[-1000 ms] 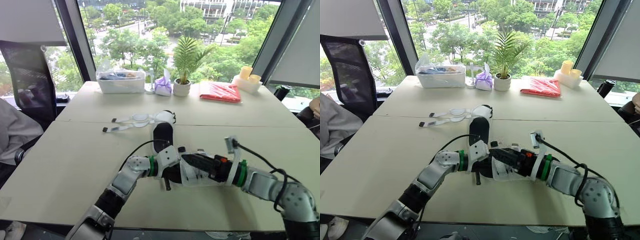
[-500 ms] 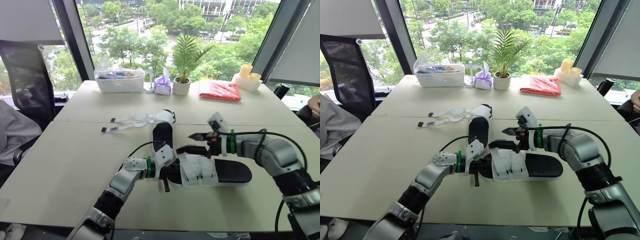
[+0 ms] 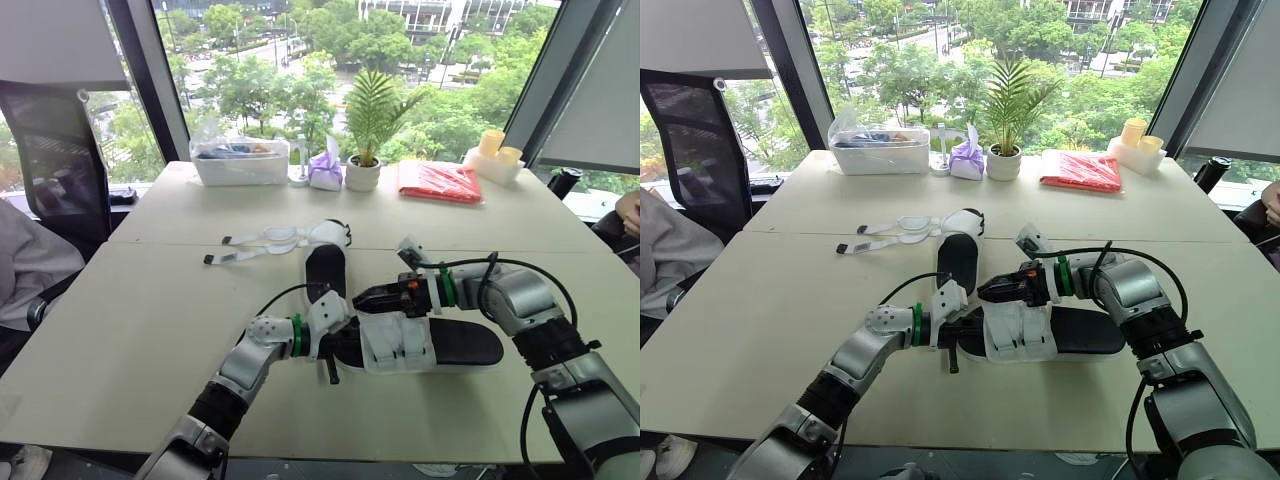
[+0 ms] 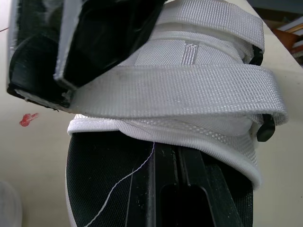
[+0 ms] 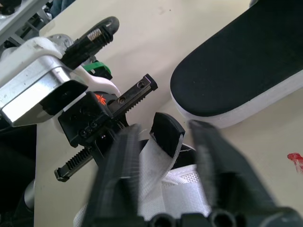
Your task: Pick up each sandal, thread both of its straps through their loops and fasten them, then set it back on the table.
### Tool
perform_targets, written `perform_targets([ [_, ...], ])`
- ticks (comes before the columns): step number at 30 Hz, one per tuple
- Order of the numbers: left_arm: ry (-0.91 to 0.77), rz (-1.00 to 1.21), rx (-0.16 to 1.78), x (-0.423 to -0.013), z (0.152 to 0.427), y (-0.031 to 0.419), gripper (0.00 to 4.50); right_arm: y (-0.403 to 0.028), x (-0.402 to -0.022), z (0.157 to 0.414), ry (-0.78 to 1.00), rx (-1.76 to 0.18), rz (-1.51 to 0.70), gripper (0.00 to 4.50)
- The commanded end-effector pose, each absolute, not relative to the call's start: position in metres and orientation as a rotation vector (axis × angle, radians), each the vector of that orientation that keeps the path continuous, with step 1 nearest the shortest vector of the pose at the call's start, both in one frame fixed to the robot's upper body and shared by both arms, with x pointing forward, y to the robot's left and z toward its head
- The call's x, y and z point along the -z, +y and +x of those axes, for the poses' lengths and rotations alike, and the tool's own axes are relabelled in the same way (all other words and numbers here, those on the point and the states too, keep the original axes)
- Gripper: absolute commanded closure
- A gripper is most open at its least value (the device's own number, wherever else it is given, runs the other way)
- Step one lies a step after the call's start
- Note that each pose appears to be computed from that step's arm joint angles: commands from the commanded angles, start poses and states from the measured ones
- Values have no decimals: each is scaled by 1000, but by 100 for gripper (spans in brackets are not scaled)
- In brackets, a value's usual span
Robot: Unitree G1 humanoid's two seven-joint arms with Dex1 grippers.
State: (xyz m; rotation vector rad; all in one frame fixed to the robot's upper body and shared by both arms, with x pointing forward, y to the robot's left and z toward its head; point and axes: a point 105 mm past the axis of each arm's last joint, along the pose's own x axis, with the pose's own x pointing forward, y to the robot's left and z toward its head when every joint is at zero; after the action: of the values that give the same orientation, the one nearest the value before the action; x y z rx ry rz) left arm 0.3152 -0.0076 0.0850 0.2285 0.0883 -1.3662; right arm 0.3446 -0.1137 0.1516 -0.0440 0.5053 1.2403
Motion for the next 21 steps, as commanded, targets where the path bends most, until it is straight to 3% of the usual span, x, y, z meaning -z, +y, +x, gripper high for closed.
perform_targets([
  [1,143,228,1351,-70,313,-7,450,-112,-176,346,424,-1267,-20,445],
  [9,161,230,1345,-65,311,-4,450,-133,-201,356,343,-1149,138,445],
  [21,162,236,1350,-66,311,-6,450,-148,-129,366,576,-928,-104,445],
])
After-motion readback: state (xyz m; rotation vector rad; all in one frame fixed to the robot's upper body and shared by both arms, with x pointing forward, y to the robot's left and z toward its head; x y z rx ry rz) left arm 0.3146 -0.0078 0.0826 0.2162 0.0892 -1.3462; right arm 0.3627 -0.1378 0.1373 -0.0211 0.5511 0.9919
